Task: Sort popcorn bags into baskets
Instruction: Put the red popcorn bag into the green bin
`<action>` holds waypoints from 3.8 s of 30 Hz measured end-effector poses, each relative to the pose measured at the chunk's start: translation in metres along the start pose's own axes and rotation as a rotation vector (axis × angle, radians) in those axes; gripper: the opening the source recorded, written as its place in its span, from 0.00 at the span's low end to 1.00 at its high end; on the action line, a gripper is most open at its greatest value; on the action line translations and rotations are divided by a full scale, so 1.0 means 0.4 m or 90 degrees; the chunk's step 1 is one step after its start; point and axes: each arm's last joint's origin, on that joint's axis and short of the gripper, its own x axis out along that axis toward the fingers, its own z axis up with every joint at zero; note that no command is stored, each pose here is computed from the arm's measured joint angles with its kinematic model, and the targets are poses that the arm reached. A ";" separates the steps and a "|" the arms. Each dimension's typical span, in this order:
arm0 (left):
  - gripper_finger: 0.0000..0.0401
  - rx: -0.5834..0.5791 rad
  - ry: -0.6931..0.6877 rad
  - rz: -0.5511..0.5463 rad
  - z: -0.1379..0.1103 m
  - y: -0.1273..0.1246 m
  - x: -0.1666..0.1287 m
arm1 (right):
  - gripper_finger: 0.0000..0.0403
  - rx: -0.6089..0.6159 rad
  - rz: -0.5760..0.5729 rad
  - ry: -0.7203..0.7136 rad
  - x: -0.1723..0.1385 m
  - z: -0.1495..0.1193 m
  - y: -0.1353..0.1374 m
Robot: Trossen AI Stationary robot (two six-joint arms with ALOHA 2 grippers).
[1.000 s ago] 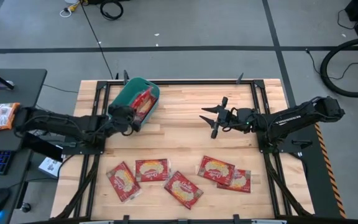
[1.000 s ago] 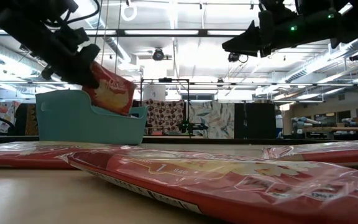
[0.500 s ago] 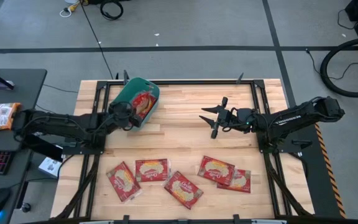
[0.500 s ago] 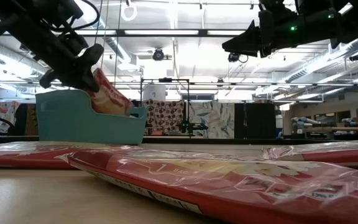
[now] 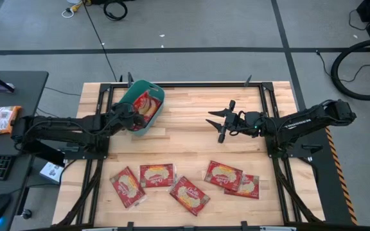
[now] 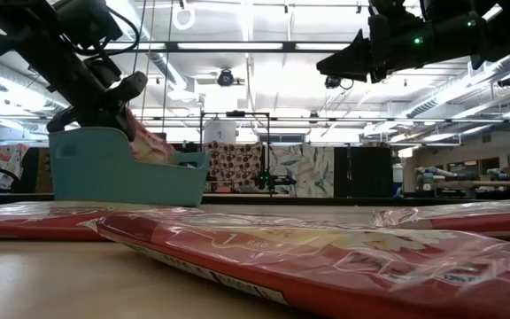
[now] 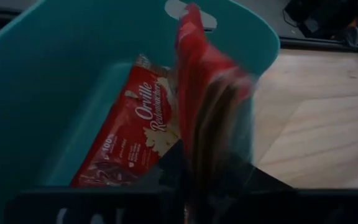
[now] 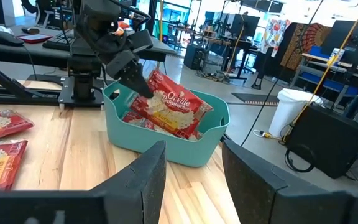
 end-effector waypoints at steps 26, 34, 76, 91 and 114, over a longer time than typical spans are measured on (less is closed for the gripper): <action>0.43 0.283 -0.070 -0.059 0.068 -0.069 -0.043 | 0.40 0.001 0.007 0.008 -0.001 -0.003 0.005; 0.43 0.544 0.069 -0.538 0.047 -0.153 -0.114 | 0.40 0.001 0.013 0.007 -0.003 -0.002 0.009; 0.43 0.713 0.810 -0.491 -0.397 -0.212 -0.244 | 0.40 -0.022 0.006 -0.006 0.015 -0.006 -0.045; 0.43 1.032 0.417 -0.454 -0.405 -0.255 -0.180 | 0.40 -0.008 0.018 -0.013 0.016 -0.004 -0.044; 0.43 1.050 0.462 -0.595 -0.355 -0.334 -0.190 | 0.40 0.035 0.056 0.020 0.012 -0.016 -0.027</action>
